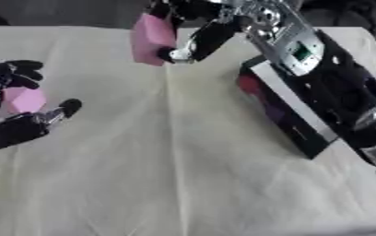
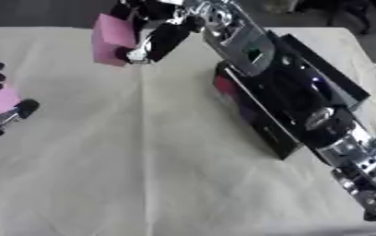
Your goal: Pick up the objects with one hand, pass them to the other hand, and then place them into the box on the other side of the table.
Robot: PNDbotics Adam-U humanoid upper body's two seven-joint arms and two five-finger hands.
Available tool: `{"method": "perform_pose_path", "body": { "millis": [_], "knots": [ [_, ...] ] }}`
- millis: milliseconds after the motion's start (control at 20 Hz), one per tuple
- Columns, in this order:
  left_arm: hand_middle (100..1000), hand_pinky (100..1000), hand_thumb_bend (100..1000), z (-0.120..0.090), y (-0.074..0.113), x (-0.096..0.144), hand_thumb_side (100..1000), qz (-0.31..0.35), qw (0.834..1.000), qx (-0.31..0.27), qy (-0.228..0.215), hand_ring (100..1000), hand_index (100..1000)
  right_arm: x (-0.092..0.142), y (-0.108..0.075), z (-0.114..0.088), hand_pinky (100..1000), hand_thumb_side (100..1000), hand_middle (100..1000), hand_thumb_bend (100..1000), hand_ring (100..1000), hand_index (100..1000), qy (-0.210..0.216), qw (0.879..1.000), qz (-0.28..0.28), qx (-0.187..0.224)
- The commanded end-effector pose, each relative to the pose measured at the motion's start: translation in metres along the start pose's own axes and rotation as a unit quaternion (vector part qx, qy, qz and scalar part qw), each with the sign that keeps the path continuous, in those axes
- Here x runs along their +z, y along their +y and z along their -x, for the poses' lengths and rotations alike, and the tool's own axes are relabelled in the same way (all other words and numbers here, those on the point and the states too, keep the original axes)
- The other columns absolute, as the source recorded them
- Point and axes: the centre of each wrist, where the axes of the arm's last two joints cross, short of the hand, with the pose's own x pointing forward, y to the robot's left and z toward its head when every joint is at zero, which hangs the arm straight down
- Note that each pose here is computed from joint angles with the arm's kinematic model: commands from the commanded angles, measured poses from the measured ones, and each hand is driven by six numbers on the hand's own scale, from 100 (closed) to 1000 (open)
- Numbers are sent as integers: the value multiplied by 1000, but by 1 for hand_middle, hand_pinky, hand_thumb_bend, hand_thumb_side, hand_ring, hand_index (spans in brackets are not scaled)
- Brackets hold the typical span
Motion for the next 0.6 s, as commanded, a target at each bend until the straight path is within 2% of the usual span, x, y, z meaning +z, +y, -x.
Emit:
{"method": "perform_pose_path", "body": {
  "millis": [50, 250, 600],
  "knots": [
    [610, 786, 640, -1, 15, 0, 564, -25, 1000, -5, 0, 619, 764, 22, -26, 1, 786, 100, 465, 320, 537, 512, 15, 999, 37, 18],
    [606, 776, 607, 2, 20, 2, 552, -41, 999, 1, 13, 612, 749, 44, -35, 21, 786, 100, 465, 329, 539, 513, 54, 996, 65, 19],
    [604, 777, 598, 4, 30, 6, 543, -70, 997, 7, 18, 610, 744, 87, -41, 52, 788, 100, 463, 363, 552, 513, 120, 986, 104, 52]
  ]
}}
